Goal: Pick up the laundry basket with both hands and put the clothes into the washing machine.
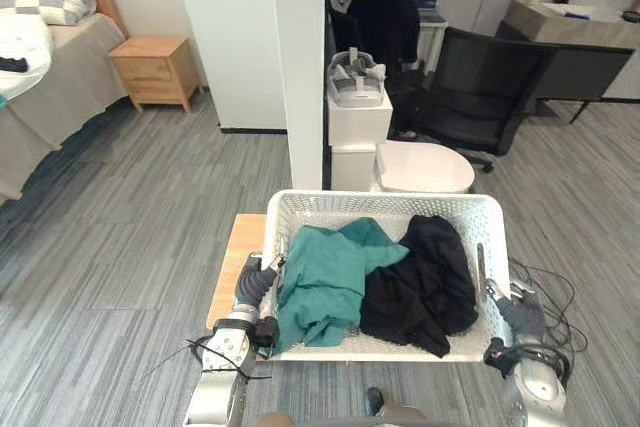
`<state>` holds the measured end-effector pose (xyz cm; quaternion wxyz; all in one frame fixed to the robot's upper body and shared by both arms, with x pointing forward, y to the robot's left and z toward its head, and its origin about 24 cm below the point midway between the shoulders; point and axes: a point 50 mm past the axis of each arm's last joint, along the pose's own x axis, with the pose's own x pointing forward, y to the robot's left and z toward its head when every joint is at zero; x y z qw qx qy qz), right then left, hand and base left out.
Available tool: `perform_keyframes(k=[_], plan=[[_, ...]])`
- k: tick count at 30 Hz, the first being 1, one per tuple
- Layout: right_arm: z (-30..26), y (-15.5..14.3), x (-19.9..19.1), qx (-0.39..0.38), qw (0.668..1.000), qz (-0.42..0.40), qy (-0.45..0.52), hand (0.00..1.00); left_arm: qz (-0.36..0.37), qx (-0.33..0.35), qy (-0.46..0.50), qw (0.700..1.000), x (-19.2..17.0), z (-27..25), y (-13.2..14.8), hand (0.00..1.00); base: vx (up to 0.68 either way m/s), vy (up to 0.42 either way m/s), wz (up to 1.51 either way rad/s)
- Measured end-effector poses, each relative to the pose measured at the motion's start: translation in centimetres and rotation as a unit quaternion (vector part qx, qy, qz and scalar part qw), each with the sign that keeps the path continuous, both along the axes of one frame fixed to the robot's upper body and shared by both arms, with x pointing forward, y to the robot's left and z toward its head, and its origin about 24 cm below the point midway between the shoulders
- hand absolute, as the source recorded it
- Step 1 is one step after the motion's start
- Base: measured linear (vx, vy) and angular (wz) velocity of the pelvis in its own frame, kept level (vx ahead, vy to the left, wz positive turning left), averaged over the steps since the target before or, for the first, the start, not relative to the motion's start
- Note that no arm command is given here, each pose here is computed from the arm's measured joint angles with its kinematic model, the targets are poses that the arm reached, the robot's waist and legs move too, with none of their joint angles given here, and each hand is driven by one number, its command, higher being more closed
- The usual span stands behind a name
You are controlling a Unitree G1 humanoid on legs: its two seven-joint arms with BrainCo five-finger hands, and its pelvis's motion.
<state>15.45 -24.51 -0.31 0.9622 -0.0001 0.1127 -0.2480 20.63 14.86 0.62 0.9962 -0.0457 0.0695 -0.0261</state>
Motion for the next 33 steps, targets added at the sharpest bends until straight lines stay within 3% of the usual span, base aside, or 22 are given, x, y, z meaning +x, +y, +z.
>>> perform_keyframes(k=[6, 14, 24, 33], plan=[[0.8, 1.0, 1.1, 0.001, 0.999, 0.025, -0.022, 1.0, 0.034, 0.013, -0.013, 0.999, -0.1, 0.7, 1.6, 1.0, -0.15, 0.135, -1.83], [-1.2, 1.2, 3.1, 0.022, 0.999, 0.036, 0.001, 1.0, 0.045, 0.009, -0.001, 0.999, 0.2, 0.2, 1.8, 1.0, -0.09, 0.019, -1.78], [-2.9, 0.4, 0.7, 0.046, 0.999, -0.004, 0.027, 1.0, 0.01, 0.018, 0.025, 0.999, 1.6, -0.9, 1.0, 1.0, 0.07, -0.04, -1.13], [-0.8, 0.3, -0.3, 0.009, 1.0, 0.015, 0.012, 1.0, 0.025, -0.021, 0.033, 0.999, -0.7, -1.4, 0.6, 1.0, 0.15, 0.07, -1.11]])
